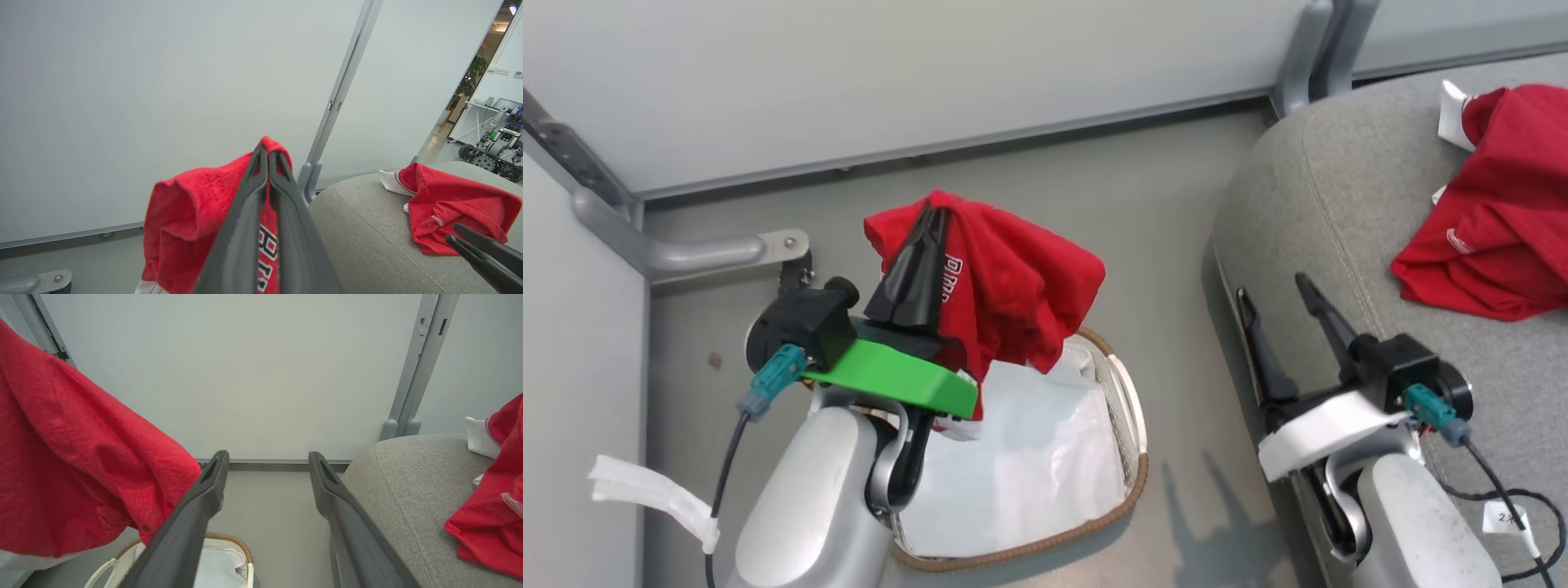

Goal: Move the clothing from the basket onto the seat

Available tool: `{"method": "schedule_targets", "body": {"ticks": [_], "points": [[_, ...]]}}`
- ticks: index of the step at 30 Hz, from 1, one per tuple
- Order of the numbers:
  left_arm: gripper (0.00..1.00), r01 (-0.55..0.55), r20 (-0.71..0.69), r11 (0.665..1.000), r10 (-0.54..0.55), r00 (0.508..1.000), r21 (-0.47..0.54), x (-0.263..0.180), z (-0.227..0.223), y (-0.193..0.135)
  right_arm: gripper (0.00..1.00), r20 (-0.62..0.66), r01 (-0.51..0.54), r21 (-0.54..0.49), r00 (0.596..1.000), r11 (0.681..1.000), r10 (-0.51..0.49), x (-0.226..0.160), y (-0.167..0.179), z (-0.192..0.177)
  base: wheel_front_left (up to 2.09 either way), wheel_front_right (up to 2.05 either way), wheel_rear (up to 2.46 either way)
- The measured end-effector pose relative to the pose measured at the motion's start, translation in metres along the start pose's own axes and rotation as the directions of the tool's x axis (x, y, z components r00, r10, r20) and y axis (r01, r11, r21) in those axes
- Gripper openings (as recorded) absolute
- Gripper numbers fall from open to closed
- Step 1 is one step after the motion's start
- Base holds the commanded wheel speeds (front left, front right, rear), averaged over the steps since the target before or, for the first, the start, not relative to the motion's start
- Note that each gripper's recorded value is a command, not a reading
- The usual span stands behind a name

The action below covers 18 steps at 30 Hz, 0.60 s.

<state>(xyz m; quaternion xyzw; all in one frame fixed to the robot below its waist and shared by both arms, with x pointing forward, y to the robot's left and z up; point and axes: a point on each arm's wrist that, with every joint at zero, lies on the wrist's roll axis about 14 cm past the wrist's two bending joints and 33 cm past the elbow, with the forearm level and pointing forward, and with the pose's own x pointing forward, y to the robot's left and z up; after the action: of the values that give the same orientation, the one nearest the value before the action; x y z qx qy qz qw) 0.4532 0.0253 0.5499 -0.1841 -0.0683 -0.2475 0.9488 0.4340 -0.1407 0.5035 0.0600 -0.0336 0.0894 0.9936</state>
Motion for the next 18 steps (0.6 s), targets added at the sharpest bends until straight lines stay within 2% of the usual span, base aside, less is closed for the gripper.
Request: {"method": "schedule_targets", "body": {"ticks": [5,9,13,18], "points": [[0.00,0.007,0.102,0.999,-0.010,0.995,0.031,-0.004,0.041,-0.007,1.00,-0.029,-0.062,-0.001,0.998,0.998,0.062,-0.011,0.024,-0.007,0.00,0.00,0.00],[0.00,0.006,0.134,0.999,-0.013,0.991,0.051,-0.010,0.055,-0.010,1.00,-0.076,-0.204,-0.054,0.977,0.977,0.200,-0.018,0.068,-0.019,0.00,0.00,0.00],[0.00,0.006,0.134,0.999,-0.013,0.991,0.048,-0.016,0.055,-0.012,1.00,-0.092,-0.315,-0.062,0.947,0.947,0.309,-0.018,0.103,-0.023,0.00,0.00,0.00],[0.00,0.012,0.125,0.999,-0.018,0.992,0.050,-0.020,0.053,-0.014,1.00,-0.081,-0.452,-0.104,0.892,0.886,0.445,-0.004,0.145,-0.015,0.00,0.00,0.00]]}}
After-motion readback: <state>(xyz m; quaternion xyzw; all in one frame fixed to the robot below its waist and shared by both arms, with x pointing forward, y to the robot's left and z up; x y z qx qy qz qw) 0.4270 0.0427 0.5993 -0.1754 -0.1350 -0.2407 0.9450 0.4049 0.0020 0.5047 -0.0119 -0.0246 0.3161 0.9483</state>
